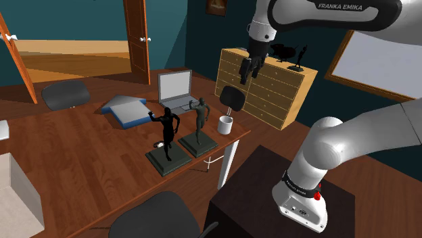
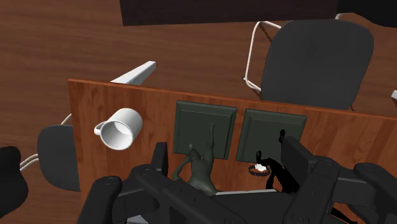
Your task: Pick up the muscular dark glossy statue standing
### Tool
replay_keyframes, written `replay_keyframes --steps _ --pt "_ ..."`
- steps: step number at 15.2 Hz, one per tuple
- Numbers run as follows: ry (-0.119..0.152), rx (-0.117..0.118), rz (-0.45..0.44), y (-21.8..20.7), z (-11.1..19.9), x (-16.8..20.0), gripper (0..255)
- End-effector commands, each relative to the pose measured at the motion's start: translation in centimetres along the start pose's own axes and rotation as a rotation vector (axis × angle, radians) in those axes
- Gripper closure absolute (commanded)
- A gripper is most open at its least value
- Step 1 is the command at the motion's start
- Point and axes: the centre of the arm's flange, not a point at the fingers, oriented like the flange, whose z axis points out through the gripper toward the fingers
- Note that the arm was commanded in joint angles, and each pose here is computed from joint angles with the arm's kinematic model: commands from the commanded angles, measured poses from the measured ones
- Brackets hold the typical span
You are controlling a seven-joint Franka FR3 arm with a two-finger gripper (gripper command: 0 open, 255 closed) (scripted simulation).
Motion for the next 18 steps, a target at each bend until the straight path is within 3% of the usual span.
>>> replay_keyframes --steps 1,18 --pt "0.0 0.0 0.0 0.0 0.0 0.0 0" --pt "-0.139 0.109 -0.058 -9.3 9.7 19.4 0"
